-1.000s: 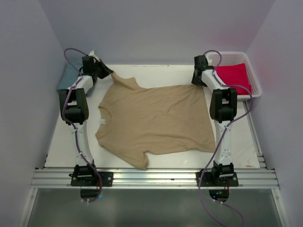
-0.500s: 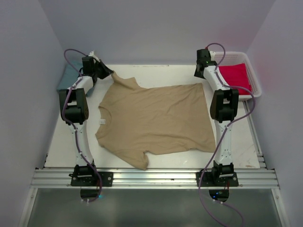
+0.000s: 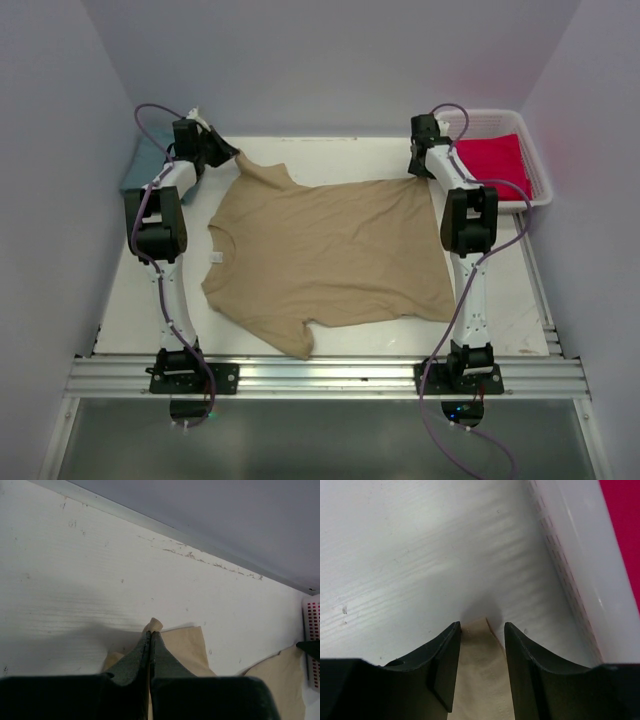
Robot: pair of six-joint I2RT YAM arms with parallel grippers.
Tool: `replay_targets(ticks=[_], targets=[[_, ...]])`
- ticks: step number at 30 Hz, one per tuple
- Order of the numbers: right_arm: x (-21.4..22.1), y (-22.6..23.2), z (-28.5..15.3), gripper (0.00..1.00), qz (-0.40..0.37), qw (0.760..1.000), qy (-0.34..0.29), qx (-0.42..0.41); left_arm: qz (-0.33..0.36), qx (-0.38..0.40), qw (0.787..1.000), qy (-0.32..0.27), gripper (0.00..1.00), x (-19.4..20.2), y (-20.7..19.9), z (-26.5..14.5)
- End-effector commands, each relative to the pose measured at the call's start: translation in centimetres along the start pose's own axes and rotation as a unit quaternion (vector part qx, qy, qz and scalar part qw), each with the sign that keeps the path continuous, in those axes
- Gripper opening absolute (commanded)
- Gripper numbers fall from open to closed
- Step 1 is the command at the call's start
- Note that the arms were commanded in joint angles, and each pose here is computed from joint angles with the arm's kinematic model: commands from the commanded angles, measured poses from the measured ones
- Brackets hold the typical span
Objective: Fold and stack the t-shirts
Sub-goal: Grap the side of the flattened tshirt furthest away from the robot with both arms
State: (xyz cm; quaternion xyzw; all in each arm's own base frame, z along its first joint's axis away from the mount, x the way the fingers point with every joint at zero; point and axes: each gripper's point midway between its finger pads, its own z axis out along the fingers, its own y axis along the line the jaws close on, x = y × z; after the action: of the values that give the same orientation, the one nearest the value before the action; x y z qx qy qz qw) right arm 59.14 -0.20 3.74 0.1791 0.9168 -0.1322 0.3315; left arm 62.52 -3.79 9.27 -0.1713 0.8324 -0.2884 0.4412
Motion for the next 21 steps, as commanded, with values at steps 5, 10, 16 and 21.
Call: replay_targets(ticks=[5, 10, 16, 21], targets=[[1.0, -0.5, 0.5, 0.31, 0.016, 1.000, 0.010, 0.004, 0.005, 0.015, 1.000, -0.024, 0.00, -1.7, -0.6, -0.7], [1.4, -0.7, 0.8, 0.22, 0.020, 1.000, 0.016, 0.007, 0.003, 0.013, 1.000, -0.022, 0.00, -1.5, -0.2, -0.7], [0.7, -0.7, 0.1, 0.00, 0.026, 1.000, 0.005, 0.002, 0.002, 0.019, 0.999, -0.027, 0.00, -1.9, -0.5, -0.9], [-0.9, -0.9, -1.1, 0.00, 0.031, 0.999, -0.019, -0.005, 0.003, 0.027, 0.999, -0.032, 0.00, -2.3, -0.8, -1.1]])
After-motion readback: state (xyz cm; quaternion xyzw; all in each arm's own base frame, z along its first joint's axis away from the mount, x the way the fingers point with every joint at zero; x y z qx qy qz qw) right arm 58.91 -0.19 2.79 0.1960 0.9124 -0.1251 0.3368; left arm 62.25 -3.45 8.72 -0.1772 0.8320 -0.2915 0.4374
